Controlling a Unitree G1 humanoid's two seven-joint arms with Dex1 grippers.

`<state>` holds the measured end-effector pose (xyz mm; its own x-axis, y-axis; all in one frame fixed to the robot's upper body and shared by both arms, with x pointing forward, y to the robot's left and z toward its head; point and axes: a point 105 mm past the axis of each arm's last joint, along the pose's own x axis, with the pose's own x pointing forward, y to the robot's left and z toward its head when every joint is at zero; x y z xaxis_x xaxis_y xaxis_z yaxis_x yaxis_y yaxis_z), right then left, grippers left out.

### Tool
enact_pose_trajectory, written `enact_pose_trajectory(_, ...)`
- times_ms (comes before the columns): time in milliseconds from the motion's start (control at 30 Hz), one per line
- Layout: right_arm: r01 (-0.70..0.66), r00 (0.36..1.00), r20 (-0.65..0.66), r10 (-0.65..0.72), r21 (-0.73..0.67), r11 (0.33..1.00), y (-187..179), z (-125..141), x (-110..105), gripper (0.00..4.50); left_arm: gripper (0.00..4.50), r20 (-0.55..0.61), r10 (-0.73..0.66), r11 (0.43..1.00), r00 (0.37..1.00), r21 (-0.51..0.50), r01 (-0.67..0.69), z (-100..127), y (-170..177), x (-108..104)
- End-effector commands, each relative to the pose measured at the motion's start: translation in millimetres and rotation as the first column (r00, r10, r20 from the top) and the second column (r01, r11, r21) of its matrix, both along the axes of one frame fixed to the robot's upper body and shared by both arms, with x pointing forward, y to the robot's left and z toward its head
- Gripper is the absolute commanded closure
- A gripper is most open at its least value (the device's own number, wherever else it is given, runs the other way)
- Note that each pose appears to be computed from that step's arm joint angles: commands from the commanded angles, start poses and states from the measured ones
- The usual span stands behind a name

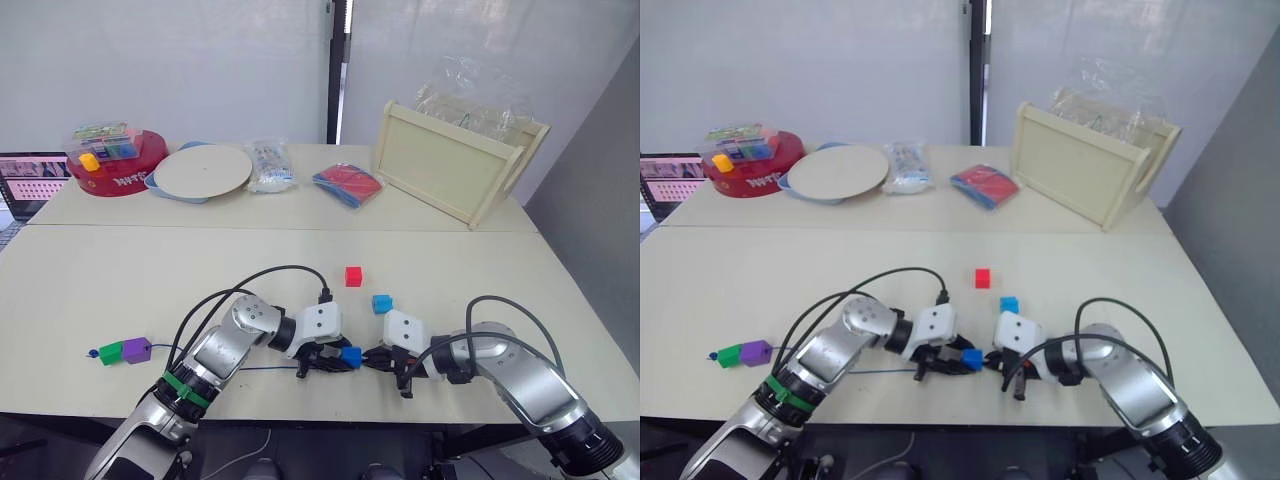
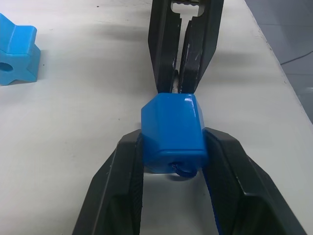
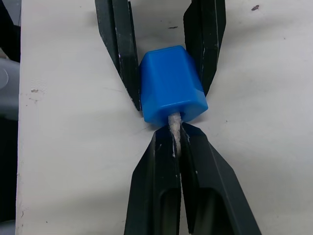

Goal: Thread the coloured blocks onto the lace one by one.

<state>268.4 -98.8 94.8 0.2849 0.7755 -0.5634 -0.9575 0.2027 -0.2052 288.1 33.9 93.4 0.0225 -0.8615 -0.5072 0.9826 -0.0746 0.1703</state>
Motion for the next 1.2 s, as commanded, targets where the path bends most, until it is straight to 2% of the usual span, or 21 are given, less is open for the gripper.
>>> enact_pose_trajectory(33, -0.003, 0.999, 0.049, 0.003, 0.007, 1.000, -3, 12, 2, 4.50, 3.19, 0.005, -0.002, 1.000, 1.000, -0.004, 0.002, 5, 6, -3)
enact_pose_trajectory(333, 0.078, 0.997, 0.031, -0.078, -0.012, 0.997, -30, 7, 1, 4.50, 3.19, -0.001, 0.096, 0.994, 0.995, 0.053, -0.096, 2, 47, -2)
enact_pose_trajectory(633, 0.054, 0.998, 0.016, -0.054, 0.013, 0.998, -19, 3, -3, 4.50, 3.19, 0.003, 0.156, 0.982, 0.988, 0.109, -0.156, 1, 82, -4)
enact_pose_trajectory(767, 0.058, 0.998, 0.007, -0.058, 0.002, 0.998, -23, 1, -5, 4.50, 3.19, 0.019, 0.205, 0.964, 0.979, 0.168, -0.205, -1, 109, -4)
enact_pose_trajectory(933, 0.061, 0.998, 0.010, -0.061, 0.005, 0.998, -25, 4, -8, 4.50, 3.19, 0.013, 0.302, 0.917, 0.953, 0.271, -0.294, -6, 163, -13)
enact_pose_trajectory(1033, 0.060, 0.998, 0.010, -0.060, 0.008, 0.998, -25, 4, -9, 4.50, 3.19, 0.012, 0.331, 0.898, 0.943, 0.304, -0.319, -7, 182, -16)
enact_pose_trajectory(1200, 0.051, 0.999, 0.011, -0.051, 0.012, 0.999, -23, 6, -10, 4.50, 3.19, 0.070, 0.424, 0.792, 0.903, 0.455, -0.407, -7, 249, -25)
